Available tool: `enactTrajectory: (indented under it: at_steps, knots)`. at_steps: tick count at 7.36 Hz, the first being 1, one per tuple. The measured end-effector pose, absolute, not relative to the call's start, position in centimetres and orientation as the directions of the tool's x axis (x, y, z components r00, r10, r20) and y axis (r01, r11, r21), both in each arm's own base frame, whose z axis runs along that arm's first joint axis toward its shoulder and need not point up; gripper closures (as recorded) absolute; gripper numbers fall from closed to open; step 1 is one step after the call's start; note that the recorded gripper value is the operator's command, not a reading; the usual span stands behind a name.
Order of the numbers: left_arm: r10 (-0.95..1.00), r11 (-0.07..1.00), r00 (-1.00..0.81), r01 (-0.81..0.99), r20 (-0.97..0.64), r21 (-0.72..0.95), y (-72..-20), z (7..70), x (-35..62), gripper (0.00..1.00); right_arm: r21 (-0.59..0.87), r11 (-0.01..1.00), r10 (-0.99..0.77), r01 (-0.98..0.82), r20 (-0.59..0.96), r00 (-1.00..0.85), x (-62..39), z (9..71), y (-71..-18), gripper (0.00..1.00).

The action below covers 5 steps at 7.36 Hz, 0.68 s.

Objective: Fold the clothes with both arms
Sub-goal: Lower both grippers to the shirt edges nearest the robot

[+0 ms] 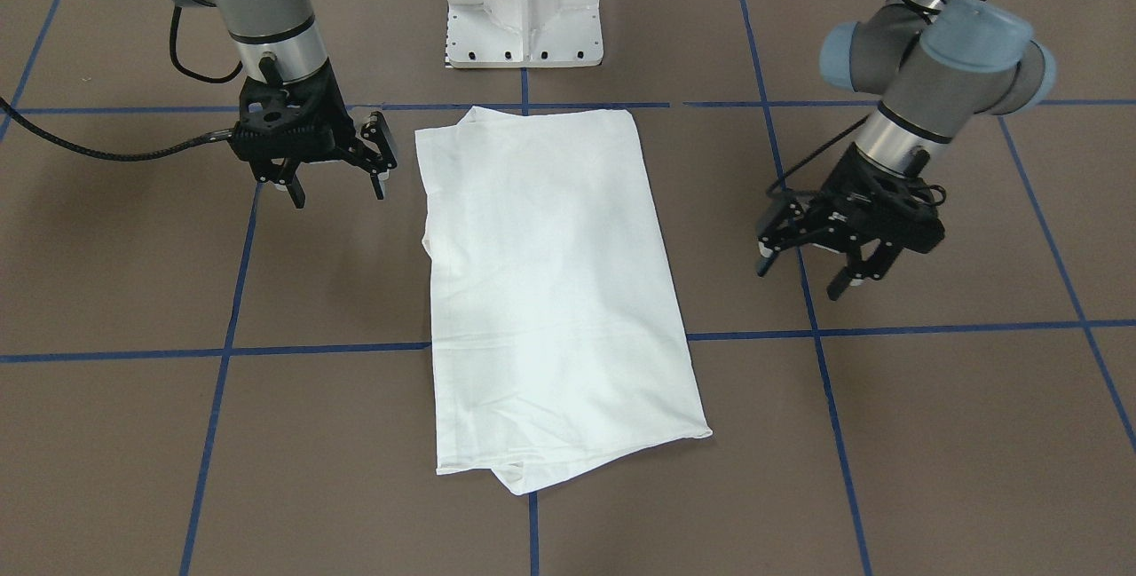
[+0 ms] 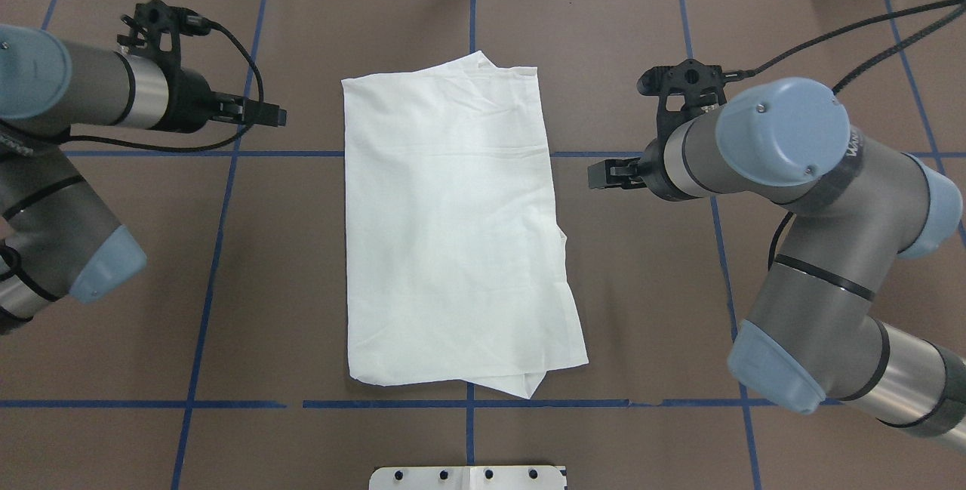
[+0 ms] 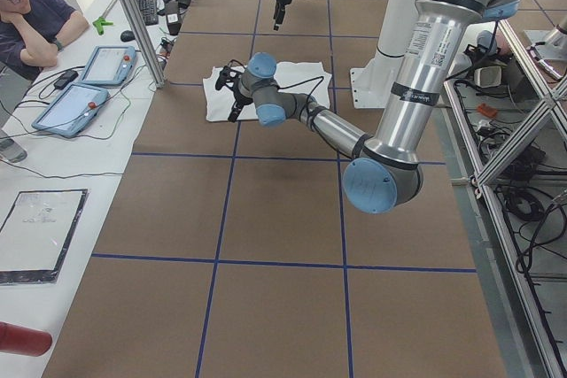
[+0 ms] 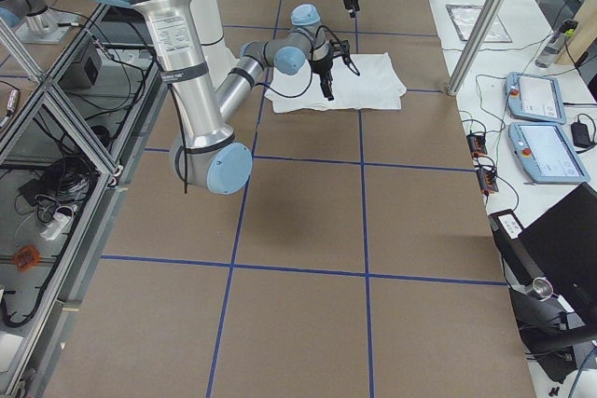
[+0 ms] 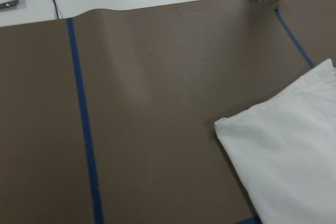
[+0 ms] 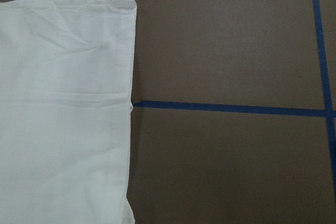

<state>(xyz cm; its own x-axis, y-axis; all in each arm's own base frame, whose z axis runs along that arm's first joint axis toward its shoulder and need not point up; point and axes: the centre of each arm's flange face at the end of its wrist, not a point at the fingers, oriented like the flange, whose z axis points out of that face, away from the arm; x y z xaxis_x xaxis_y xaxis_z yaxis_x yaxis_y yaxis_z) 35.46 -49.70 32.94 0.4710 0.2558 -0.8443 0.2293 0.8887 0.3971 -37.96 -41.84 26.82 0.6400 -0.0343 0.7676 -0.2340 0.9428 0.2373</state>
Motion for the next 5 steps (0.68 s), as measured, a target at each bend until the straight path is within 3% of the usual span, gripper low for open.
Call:
enactTrajectory:
  at_steps: [5]
  knots:
    - [0.014,0.973,0.463,0.197,-0.886,0.118,-31.6,28.9,49.2,0.0,0.203,0.94,-0.006,-0.274,0.813,0.583,-37.6,29.6,-39.9,0.0]
